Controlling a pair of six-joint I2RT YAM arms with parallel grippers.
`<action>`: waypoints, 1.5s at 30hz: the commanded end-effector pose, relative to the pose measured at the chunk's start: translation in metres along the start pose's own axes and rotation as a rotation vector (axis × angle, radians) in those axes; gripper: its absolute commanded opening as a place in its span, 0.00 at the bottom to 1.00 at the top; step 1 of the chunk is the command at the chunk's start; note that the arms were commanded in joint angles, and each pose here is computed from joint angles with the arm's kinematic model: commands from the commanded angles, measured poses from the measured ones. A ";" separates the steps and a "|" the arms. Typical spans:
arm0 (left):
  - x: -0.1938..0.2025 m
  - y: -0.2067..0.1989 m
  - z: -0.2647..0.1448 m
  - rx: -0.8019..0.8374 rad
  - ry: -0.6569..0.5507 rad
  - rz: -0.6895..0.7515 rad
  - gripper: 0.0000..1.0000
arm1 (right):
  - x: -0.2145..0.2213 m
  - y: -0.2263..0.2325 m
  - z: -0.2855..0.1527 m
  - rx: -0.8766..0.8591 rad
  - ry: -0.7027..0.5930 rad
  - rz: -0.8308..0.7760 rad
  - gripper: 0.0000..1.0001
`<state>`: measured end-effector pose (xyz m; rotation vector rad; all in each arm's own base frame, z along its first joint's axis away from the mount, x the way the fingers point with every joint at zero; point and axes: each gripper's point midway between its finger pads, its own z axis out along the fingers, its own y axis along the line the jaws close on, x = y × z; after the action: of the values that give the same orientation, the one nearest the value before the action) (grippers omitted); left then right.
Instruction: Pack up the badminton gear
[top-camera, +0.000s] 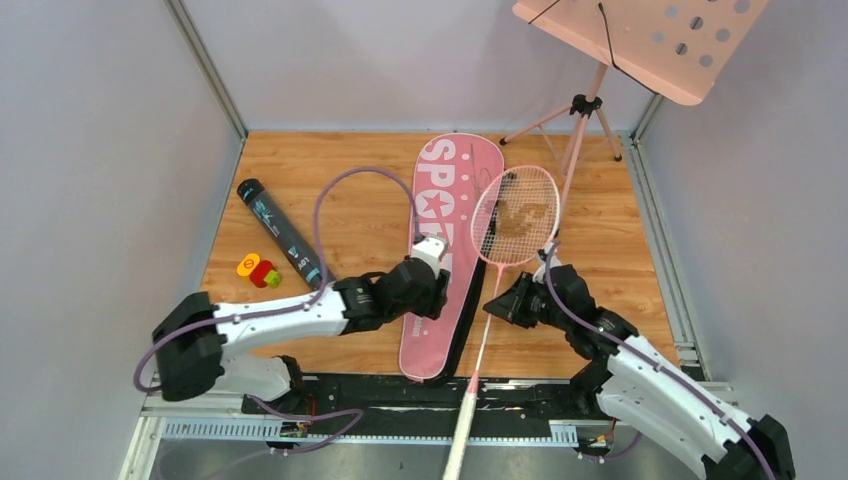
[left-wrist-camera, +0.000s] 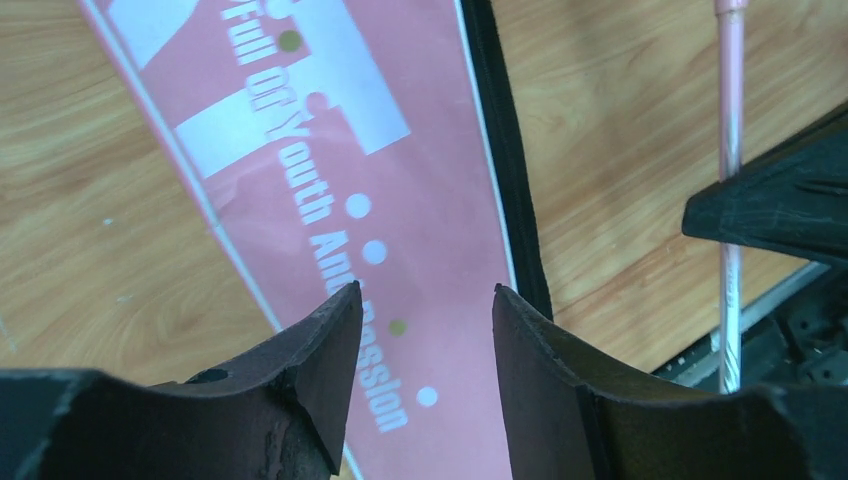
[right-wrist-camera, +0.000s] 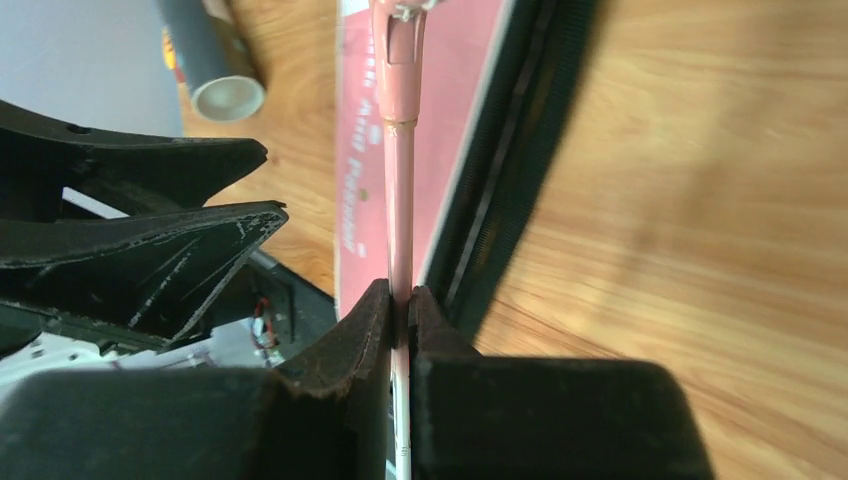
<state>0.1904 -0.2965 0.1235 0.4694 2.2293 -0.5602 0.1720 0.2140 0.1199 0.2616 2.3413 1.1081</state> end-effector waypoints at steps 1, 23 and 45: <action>-0.024 -0.027 0.024 -0.076 -0.100 0.103 0.60 | -0.004 -0.033 -0.020 0.132 -0.101 0.050 0.00; 0.022 -0.029 0.098 -0.333 0.029 0.289 0.62 | -0.005 -0.050 -0.038 0.144 -0.188 0.059 0.00; -0.012 -0.046 0.054 -0.184 -0.088 0.111 0.00 | 0.022 -0.031 -0.013 0.004 -0.022 0.115 0.00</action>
<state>0.2057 -0.3582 0.0872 0.5507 2.1742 -0.2037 0.1431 0.1769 0.0760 0.4247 2.4037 0.9972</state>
